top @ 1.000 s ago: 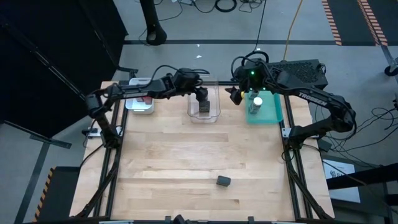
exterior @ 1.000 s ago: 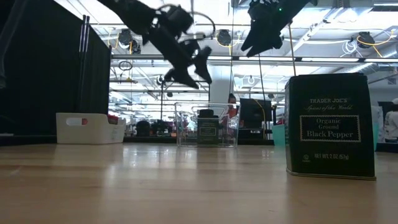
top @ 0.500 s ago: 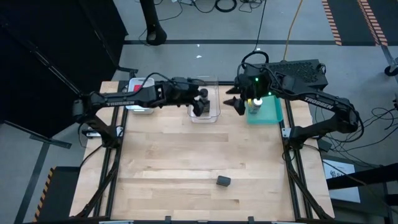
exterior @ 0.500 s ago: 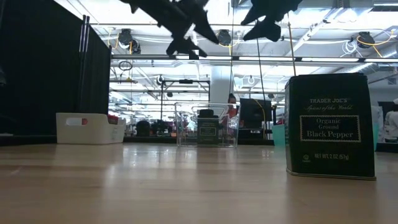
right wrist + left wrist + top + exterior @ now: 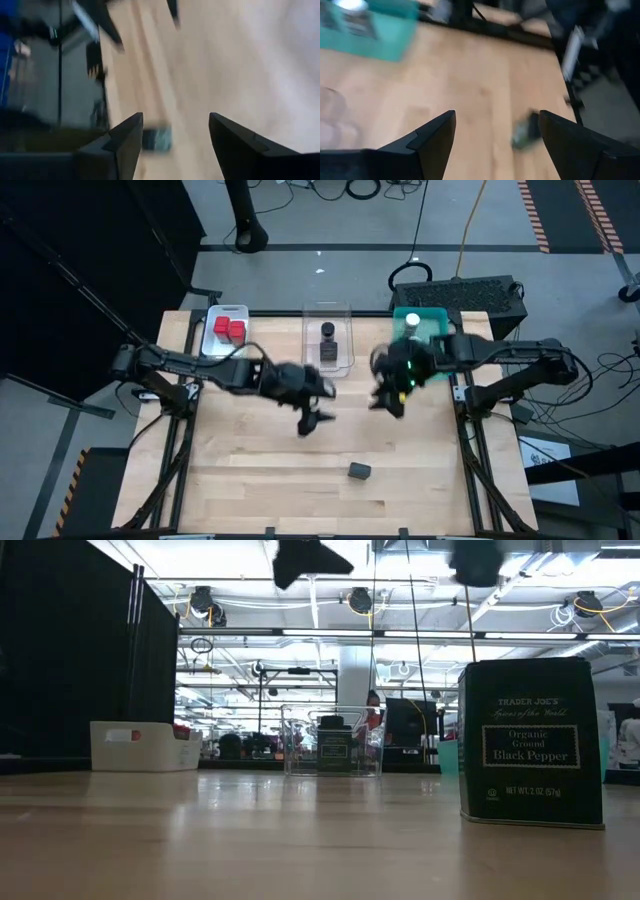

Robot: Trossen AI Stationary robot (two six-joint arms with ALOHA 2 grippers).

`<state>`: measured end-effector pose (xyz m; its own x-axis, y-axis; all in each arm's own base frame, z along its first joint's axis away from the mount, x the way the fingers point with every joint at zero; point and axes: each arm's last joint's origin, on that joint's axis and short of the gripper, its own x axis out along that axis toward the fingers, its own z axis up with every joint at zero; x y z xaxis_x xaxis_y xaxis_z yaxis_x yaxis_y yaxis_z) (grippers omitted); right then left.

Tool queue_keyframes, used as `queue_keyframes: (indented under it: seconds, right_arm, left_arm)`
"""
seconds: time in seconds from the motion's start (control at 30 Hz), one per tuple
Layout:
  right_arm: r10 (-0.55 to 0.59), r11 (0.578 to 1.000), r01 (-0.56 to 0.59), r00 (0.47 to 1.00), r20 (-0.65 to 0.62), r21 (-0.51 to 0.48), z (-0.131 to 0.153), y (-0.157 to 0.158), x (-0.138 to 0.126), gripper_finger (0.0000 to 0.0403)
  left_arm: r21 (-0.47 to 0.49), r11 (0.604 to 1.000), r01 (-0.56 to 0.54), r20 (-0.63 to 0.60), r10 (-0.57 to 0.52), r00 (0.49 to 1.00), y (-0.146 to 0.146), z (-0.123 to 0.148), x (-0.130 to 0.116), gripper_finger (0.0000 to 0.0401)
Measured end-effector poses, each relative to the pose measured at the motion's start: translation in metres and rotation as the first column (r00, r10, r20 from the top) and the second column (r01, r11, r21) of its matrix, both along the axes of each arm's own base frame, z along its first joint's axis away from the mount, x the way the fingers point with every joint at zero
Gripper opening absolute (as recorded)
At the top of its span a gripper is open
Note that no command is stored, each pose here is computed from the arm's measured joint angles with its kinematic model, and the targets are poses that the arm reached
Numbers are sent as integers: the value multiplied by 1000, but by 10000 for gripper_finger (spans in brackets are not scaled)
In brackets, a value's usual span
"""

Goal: Sort spices by type
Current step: Put the black seasoning can into the transparent bin

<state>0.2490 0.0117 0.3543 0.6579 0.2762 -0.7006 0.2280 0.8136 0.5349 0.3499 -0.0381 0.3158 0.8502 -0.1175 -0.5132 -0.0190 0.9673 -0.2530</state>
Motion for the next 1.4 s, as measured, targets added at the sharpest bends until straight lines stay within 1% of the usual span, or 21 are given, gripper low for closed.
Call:
queue_keyframes:
  seconds: [0.07, 0.17, 0.27, 0.43, 0.6, 0.73, 0.83, 1.0, 1.1, 1.27, 1.4]
  right_arm:
    - [8, 998, -1, 993, -119, 56, -6, 18, -8, 204]
    - [26, 994, 3, 965, -262, 110, -11, 45, -21, 203]
    - [35, 988, 16, 944, -328, 152, -12, 68, -30, 203]
    - [19, 973, 75, 916, -401, 219, -12, 96, -42, 203]
    - [-6, 977, 96, 907, -421, 192, -13, 112, -52, 203]
    - [-14, 976, 111, 891, -453, 189, -14, 118, -58, 203]
    - [-20, 975, 121, 884, -468, 186, -15, 120, -60, 203]
    - [-28, 975, 129, 881, -473, 183, -15, 121, -61, 203]
    - [-49, 977, 139, 887, -459, 163, -15, 120, -61, 203]
    - [-53, 980, 133, 890, -452, 146, -16, 119, -61, 203]
    - [-56, 980, 135, 891, -451, 144, -16, 119, -61, 203]
  left_arm:
    - [23, 998, 65, -36, -64, 997, -17, -3, -4, 290]
    - [59, 985, 161, -59, -157, 986, -43, -7, -9, 290]
    - [98, 968, 231, -63, -226, 972, -63, -14, -9, 290]
    - [107, 961, 254, 8, -257, 967, -84, -26, 6, 290]
    - [107, 961, 255, 76, -264, 962, -95, -47, 27, 290]
    - [103, 961, 256, 59, -263, 963, -100, -75, 43, 290]
    - [91, 957, 276, 30, -280, 960, -104, -96, 51, 290]
    - [45, 964, 263, -17, -263, 965, -109, -122, 58, 290]
    - [63, 964, 257, -11, -256, 967, -108, -130, 63, 290]
    - [79, 963, 258, -46, -255, 966, -107, -151, 68, 290]
    - [105, 969, 224, -35, -221, 975, -108, -157, 71, 290]
